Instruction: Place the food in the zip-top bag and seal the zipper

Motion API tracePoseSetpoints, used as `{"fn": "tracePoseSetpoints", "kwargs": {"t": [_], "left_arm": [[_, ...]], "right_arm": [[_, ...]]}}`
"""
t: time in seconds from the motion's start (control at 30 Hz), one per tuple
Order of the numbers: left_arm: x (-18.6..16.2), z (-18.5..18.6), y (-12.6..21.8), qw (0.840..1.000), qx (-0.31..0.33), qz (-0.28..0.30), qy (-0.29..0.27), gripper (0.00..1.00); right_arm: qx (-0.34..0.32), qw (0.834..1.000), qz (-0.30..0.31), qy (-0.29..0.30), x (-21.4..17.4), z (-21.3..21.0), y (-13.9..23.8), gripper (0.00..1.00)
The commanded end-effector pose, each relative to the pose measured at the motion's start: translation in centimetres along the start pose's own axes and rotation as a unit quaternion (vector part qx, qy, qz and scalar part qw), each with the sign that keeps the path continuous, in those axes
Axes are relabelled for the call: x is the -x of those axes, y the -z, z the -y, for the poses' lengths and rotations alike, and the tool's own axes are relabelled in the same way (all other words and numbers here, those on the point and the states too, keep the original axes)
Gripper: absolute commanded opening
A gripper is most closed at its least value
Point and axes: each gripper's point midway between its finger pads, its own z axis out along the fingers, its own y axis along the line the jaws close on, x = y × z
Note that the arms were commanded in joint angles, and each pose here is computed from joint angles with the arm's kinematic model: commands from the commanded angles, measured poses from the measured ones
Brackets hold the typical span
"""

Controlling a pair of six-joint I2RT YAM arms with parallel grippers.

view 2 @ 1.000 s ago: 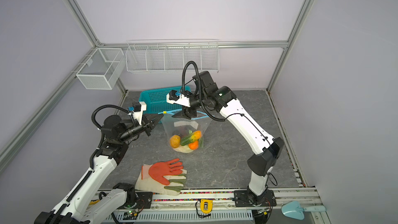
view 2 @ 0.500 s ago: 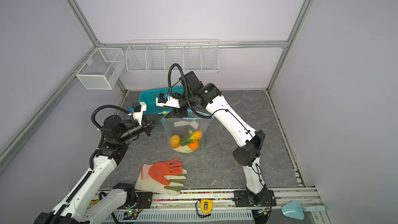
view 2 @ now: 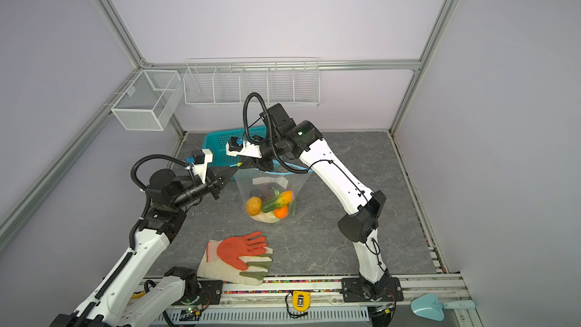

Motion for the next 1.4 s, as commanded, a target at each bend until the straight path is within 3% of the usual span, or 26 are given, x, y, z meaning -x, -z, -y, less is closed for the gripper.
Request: {"fn": "tracePoseSetpoints", "kwargs": {"t": [0.0, 0.47, 0.63, 1.37], "left_arm": [[2.0, 1.0, 0.3, 0.999, -0.011, 0.025, -0.024, 0.00], [1.6, 1.1, 0.5, 0.999, -0.009, 0.021, -0.027, 0.00], [1.4, 0.9, 0.4, 0.999, -0.007, 0.018, -0.028, 0.00], [0.8, 0.5, 0.2, 1.000, -0.001, 0.003, -0.026, 0.00]], "right_arm": [[0.012, 1.000, -0.008, 0.000, -0.5, -0.3, -0.8, 0.23], [0.007, 1.000, -0.009, 0.004, -0.1, -0.5, -0.3, 0.21], [0.001, 1.000, -0.007, 0.007, 0.2, -0.3, -0.3, 0.34], [-0.008, 1.000, -0.005, 0.013, 1.0, -0.9, 0.7, 0.35]]}}
